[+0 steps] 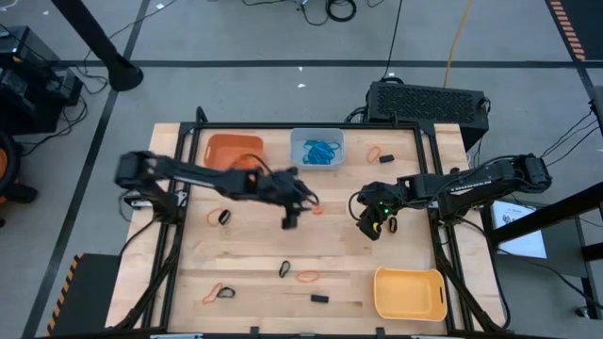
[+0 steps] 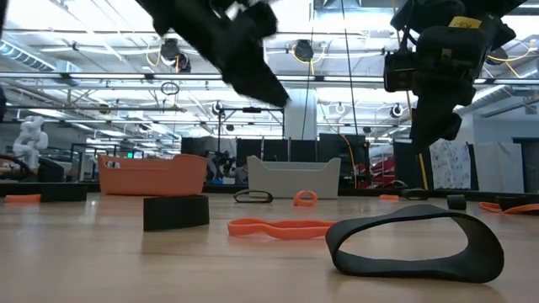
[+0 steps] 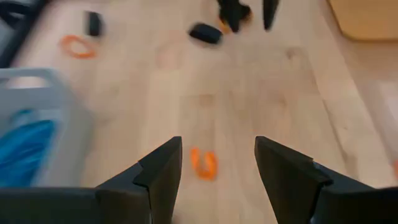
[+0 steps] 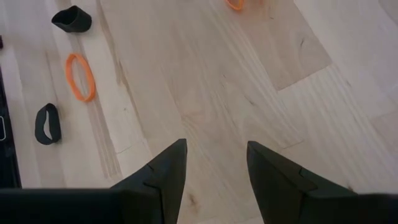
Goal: Sort rubber bands into baskets
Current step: Put the orange rubberband into the orange bin
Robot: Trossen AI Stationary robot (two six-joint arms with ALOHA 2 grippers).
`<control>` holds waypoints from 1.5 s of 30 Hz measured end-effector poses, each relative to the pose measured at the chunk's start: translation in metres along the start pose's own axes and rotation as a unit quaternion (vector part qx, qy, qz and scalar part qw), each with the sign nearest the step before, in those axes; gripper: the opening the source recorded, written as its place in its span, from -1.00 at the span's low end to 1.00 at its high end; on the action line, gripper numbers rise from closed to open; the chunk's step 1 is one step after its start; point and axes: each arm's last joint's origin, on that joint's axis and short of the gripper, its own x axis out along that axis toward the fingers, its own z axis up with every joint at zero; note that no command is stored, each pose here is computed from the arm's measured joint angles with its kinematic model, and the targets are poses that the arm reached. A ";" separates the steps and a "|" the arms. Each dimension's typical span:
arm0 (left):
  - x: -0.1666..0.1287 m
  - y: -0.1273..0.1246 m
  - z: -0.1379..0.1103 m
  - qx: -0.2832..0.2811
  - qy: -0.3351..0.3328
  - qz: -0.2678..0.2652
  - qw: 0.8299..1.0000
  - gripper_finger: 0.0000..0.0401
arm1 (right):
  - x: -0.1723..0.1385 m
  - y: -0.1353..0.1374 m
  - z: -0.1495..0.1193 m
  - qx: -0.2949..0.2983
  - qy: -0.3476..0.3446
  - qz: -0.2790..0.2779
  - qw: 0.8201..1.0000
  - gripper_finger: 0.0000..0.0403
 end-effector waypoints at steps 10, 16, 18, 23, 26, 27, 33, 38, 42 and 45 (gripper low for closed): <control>0.089 -0.006 -0.048 0.002 0.019 0.052 0.998 0.05 | 0.000 0.000 0.000 0.003 0.002 0.000 1.000 -0.21; 0.103 -0.006 -0.064 -0.013 0.043 0.028 0.999 0.05 | 0.000 0.000 0.000 -0.014 0.003 0.001 1.000 -0.21; 0.104 -0.006 -0.065 -0.016 0.043 0.021 0.999 0.03 | 0.000 0.000 0.000 -0.016 0.003 0.001 1.000 -0.21; 0.103 -0.008 -0.064 -0.013 0.044 0.024 0.999 -0.33 | 0.000 0.000 0.000 -0.016 0.003 0.001 1.000 -0.21; 0.098 -0.008 -0.061 -0.006 0.047 0.028 0.998 -0.75 | 0.000 0.000 0.000 -0.015 0.002 0.001 1.000 -0.21; 0.095 -0.007 -0.060 0.001 0.056 0.034 0.998 -0.87 | 0.000 0.000 0.000 -0.015 0.003 0.001 1.000 -0.21; 0.047 -0.010 -0.031 0.044 0.069 0.094 0.992 -0.97 | 0.000 0.000 0.000 -0.012 0.003 0.001 1.000 -0.21; -0.021 -0.002 -0.008 0.068 0.087 0.167 0.980 -0.98 | 0.000 0.000 0.000 -0.011 0.002 0.001 1.000 -0.21; -0.070 0.012 -0.008 0.067 0.132 0.233 0.961 -0.98 | 0.000 0.000 0.000 -0.002 0.002 0.000 1.000 -0.21; -0.101 0.026 -0.014 0.047 0.172 0.277 0.944 -0.98 | 0.000 0.000 0.000 0.003 0.001 0.000 1.000 -0.21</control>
